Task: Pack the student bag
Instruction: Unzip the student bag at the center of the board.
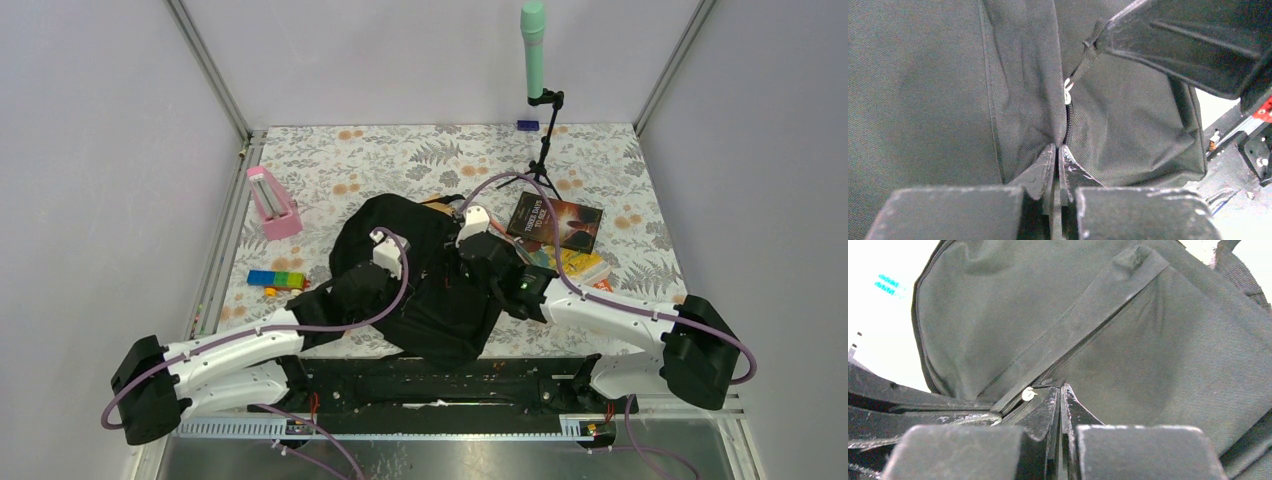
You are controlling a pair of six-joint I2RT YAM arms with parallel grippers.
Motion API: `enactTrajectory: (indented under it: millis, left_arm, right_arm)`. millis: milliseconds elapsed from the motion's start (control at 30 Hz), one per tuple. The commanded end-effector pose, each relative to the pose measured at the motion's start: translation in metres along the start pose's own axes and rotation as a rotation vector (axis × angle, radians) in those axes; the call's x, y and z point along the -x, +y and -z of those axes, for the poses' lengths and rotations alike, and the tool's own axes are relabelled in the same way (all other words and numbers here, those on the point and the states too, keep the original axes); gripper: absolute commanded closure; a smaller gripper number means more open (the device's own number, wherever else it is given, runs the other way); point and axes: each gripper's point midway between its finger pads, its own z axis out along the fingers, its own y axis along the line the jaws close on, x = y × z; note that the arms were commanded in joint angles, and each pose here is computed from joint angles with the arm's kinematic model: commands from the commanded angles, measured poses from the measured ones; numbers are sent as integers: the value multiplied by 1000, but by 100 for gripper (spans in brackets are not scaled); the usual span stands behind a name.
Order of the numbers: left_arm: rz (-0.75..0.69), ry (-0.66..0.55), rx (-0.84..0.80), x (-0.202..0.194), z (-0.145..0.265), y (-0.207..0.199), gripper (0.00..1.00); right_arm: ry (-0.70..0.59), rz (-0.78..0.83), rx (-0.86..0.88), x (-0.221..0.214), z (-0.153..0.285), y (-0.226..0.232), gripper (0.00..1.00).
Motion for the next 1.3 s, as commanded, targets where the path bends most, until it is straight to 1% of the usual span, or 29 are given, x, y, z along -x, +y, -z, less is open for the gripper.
enactTrajectory:
  millis: [0,167,433,633,933,1267]
  left_arm:
    - [6,15,-2,-2,9,0,100]
    - [2,55,16,-8,11,3,100]
    - [23,59,19,-11,15,5,100]
    - [33,93,36,-18,21,9,100]
    - [60,142,51,-24,31,10,100]
    - [81,188,68,-31,41,13,100]
  right_arm:
    - [-112,-13,-101,47,3,-18,100]
    - [-114,-29,-106,53,4,-25,100]
    - [-110,-20,-149,56,1,-40,100]
    - [-119,-20,-177,65,-4,-52,100]
    - [-134,48,-281,82,-16,-79,100]
    - [-134,40,-315,100,-34,-96,100]
